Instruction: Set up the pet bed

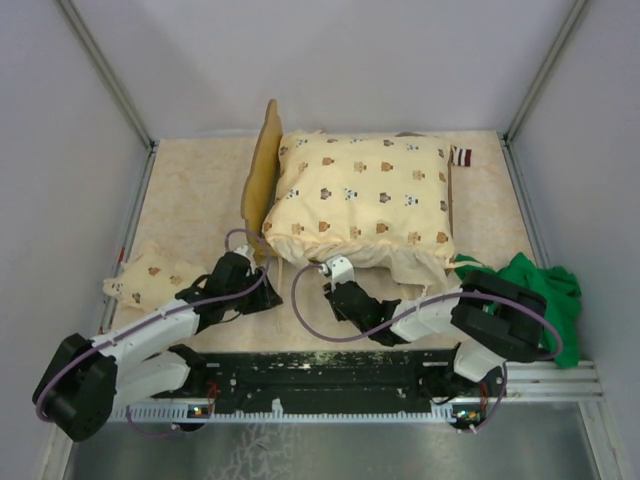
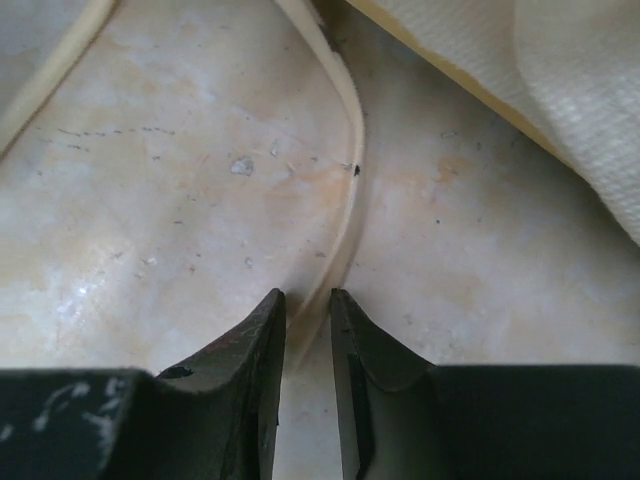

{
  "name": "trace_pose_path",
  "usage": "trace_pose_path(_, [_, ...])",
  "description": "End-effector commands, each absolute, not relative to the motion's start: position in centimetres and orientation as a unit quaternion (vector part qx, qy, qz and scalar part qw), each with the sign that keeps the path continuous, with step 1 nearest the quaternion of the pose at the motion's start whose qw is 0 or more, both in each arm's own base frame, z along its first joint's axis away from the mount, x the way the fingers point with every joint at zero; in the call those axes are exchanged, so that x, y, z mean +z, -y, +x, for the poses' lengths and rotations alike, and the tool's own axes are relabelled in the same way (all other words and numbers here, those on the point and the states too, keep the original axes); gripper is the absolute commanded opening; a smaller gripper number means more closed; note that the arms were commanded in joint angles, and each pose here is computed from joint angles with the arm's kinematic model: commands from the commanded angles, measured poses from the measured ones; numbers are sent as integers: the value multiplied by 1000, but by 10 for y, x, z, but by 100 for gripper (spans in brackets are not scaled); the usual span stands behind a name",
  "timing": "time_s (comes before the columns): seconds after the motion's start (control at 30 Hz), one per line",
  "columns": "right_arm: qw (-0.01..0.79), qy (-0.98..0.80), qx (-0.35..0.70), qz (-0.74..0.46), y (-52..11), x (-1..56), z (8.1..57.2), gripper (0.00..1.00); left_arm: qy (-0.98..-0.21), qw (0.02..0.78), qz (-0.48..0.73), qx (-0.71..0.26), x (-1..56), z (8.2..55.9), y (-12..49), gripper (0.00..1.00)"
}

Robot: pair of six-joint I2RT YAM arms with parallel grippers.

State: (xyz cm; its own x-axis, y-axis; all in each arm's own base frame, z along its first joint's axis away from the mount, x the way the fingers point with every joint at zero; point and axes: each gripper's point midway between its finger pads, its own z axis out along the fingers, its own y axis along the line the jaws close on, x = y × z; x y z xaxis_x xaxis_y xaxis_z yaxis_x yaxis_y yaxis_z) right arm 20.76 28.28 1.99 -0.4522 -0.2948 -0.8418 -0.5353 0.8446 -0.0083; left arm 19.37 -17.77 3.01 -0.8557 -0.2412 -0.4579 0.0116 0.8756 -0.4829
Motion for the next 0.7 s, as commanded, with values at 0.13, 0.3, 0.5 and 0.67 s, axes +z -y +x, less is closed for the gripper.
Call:
trace_pose_path(0.13, [459, -814, 229, -274, -337, 35, 198, 0, -902, 359, -91, -220, 90, 226, 165, 57])
trace_pose_path(0.3, [481, -742, 334, -328, -418, 106, 166, 0, -879, 436, -105, -160, 161, 247, 135, 61])
trace_pose_path(0.5, [465, -704, 419, -336, -487, 138, 135, 6, -850, 499, -117, -122, 229, 252, 107, 62])
trace_pose_path(0.67, [467, -738, 393, -286, -462, 113, 143, 31, -864, 478, -101, -125, 212, 239, 107, 60])
